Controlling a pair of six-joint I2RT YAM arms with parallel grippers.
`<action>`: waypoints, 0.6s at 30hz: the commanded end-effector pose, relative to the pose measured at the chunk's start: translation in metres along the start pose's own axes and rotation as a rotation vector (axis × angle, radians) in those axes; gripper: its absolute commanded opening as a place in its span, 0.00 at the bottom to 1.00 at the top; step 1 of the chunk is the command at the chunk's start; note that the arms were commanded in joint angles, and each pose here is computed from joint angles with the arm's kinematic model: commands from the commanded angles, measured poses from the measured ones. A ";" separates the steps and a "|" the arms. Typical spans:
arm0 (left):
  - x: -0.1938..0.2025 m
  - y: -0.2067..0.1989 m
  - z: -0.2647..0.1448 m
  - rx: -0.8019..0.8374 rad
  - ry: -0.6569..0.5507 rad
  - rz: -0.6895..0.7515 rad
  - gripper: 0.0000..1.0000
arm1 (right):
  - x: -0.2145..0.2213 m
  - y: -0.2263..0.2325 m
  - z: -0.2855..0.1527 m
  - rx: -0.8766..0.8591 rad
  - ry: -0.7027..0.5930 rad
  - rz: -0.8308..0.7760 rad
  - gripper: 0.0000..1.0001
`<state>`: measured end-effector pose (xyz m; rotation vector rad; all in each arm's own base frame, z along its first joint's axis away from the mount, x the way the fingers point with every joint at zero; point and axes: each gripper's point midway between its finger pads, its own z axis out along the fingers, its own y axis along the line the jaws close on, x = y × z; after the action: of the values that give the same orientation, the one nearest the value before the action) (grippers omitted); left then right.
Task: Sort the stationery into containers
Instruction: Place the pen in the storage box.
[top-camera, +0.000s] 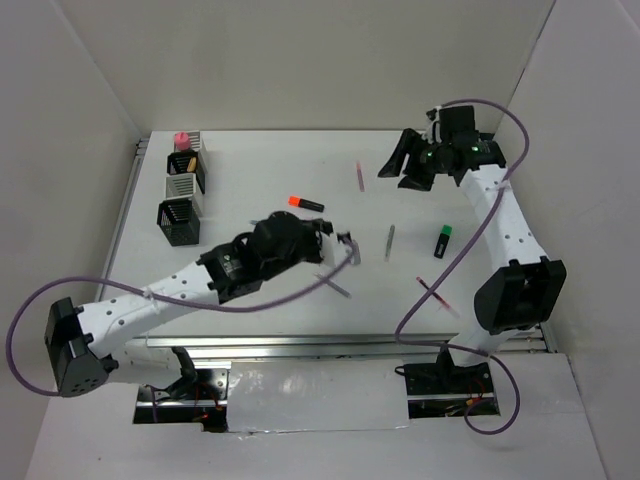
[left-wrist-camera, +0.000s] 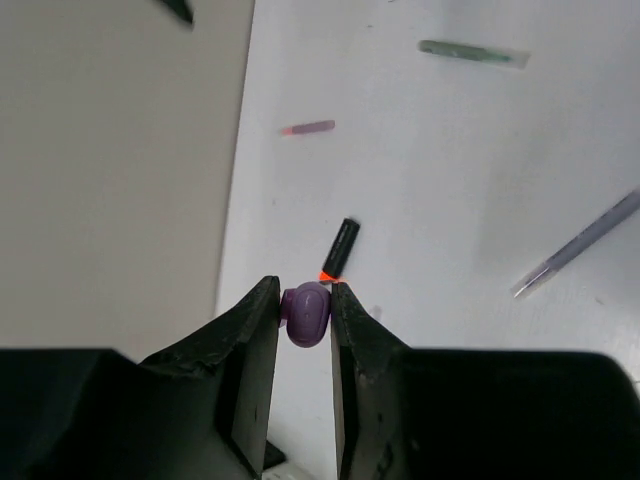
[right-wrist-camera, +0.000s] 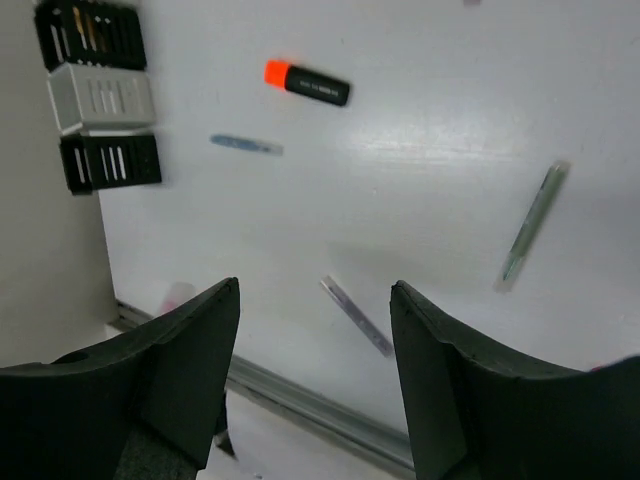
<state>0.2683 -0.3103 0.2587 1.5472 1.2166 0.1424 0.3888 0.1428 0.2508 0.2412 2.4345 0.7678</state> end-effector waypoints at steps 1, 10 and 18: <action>0.006 0.050 -0.023 -0.085 -0.008 -0.388 0.00 | -0.035 0.032 -0.049 -0.108 -0.150 -0.139 0.68; 0.164 0.195 -0.057 -0.424 0.088 -0.939 0.00 | -0.025 0.001 -0.033 -0.078 -0.088 -0.129 0.66; 0.320 0.272 -0.097 -0.631 0.188 -1.138 0.00 | -0.013 0.002 -0.023 -0.121 -0.036 -0.156 0.66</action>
<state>0.5048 0.0166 0.3270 0.2338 1.8664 0.0109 0.3831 0.1253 0.2704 0.0883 2.3590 0.8039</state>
